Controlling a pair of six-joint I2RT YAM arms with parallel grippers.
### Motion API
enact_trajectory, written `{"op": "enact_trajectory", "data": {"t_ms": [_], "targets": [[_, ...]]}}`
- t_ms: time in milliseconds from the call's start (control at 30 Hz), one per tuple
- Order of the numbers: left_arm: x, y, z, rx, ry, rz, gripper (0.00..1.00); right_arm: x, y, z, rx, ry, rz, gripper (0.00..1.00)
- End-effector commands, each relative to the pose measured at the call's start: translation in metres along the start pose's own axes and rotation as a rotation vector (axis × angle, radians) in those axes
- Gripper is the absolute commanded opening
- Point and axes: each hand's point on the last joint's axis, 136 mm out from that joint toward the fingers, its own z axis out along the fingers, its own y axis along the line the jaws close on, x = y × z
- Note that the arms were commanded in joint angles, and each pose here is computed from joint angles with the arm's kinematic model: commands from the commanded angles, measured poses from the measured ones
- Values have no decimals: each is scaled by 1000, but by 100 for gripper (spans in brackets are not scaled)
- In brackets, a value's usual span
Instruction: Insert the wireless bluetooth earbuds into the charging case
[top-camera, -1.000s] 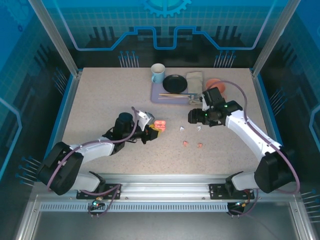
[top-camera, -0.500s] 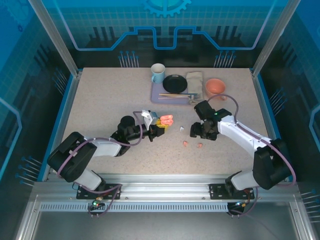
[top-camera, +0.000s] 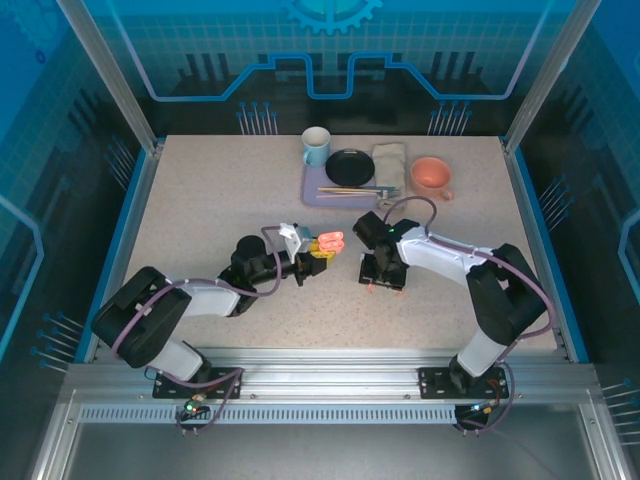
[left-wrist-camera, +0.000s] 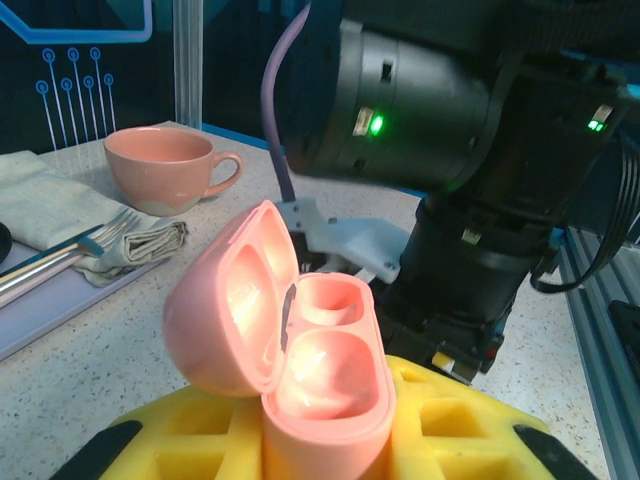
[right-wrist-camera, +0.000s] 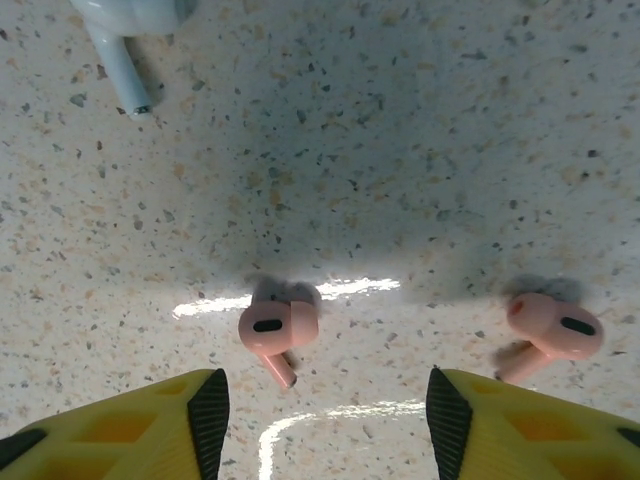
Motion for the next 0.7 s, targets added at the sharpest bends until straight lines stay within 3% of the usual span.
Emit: {"op": "enact_trajectory", "data": {"t_ms": [0, 667], "targets": [[-14, -7, -5, 35, -43, 54, 0, -1, 15, 3, -13, 6, 28, 56], [-17, -10, -7, 46, -37, 48, 0, -3, 16, 28, 21, 32, 24, 47]]}}
